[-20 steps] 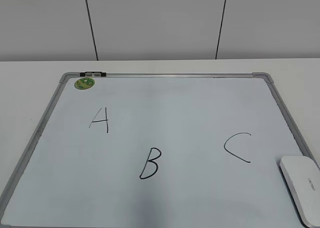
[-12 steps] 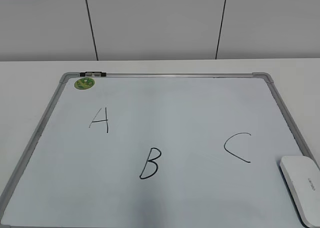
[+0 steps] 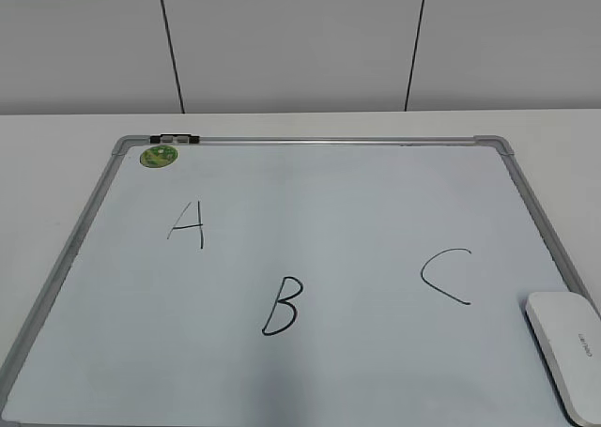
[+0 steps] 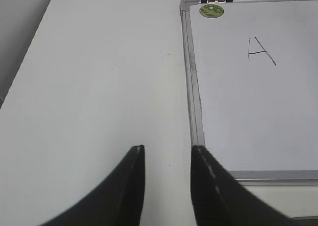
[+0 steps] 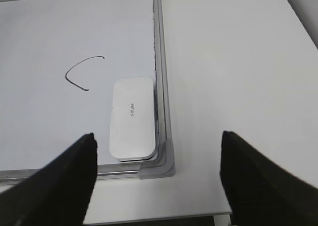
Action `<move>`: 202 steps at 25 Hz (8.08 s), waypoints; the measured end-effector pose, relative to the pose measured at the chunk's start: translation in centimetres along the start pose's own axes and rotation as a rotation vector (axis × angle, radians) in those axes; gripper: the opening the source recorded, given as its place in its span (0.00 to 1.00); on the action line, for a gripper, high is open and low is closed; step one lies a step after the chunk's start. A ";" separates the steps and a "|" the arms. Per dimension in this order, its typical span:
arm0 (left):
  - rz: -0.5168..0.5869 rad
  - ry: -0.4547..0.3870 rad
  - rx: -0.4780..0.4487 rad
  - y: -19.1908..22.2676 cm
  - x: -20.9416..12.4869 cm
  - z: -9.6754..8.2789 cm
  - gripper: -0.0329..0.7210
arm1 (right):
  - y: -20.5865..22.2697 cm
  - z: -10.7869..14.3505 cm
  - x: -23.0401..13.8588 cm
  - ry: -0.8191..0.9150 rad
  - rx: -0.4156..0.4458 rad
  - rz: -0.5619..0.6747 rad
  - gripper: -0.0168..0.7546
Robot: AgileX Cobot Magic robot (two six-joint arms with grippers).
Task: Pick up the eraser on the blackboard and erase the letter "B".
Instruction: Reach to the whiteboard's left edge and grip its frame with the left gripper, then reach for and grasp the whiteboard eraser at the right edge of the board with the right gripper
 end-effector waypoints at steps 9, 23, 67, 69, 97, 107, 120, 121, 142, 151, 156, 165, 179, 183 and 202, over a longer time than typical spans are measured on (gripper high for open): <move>0.000 0.000 0.000 0.0 0.0 0.0 0.35 | 0.0 0.0 0.0 0.000 0.000 0.000 0.76; -0.091 0.007 -0.005 -0.8 3.3 -0.3 0.77 | 0.0 0.0 0.0 0.000 0.000 0.000 0.76; 0.861 0.053 -0.033 30.4 1.9 -3.9 0.63 | 0.0 0.0 0.0 0.000 0.000 0.000 0.76; 0.876 0.026 -0.052 31.2 1.2 -3.6 0.62 | 0.0 0.0 0.0 0.000 0.000 0.000 0.76; 0.894 -0.039 -0.122 37.2 1.8 -3.1 0.53 | 0.0 0.0 0.0 0.000 0.000 0.000 0.76; 0.942 -0.057 -0.125 38.2 0.0 -3.0 0.47 | 0.0 0.0 0.0 0.000 0.000 0.000 0.76; 0.945 -0.057 -0.127 38.7 -0.2 -3.0 0.44 | 0.0 0.0 0.0 0.000 0.000 0.000 0.76; 0.950 -0.058 -0.126 38.7 -0.4 -3.0 0.44 | 0.0 0.0 0.0 0.000 0.000 0.000 0.76; 1.008 -0.108 -0.147 39.0 -1.6 -3.3 0.10 | 0.0 0.0 0.0 0.000 0.000 0.002 0.76; 1.011 -0.111 -0.147 38.9 -1.6 -3.3 0.09 | 0.0 0.0 0.0 0.000 0.000 0.002 0.76; 1.012 -0.111 -0.147 38.9 -1.6 -3.3 0.09 | -0.2 0.0 0.1 0.000 0.000 -0.005 0.76; 1.013 -0.111 -0.148 38.9 -1.6 -3.3 0.09 | 1.2 -0.2 2.5 -0.082 0.020 0.137 0.76; 1.014 -0.113 -0.147 38.9 -1.6 -3.3 0.09 | 8.5 0.7 3.1 -0.096 0.090 0.397 0.76; 1.014 -0.113 -0.147 38.9 -1.6 -3.3 0.09 | 10.2 2.3 2.0 -0.081 0.187 0.514 0.76; 1.014 -0.115 -0.148 38.9 -1.6 -3.3 0.09 | 18.8 4.6 -0.8 -0.137 0.279 0.731 0.83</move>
Point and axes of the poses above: a point on each arm's last joint axis where the gripper is mounted, y pointing out along that axis toward the gripper, z along the wrist's bending axis when the last joint is at zero, x = y × z, the point moved 9 cm from there along y, pointing out along that axis toward the gripper, and after that the axes turned 8 degrees about -y, right-handed, at the moved point
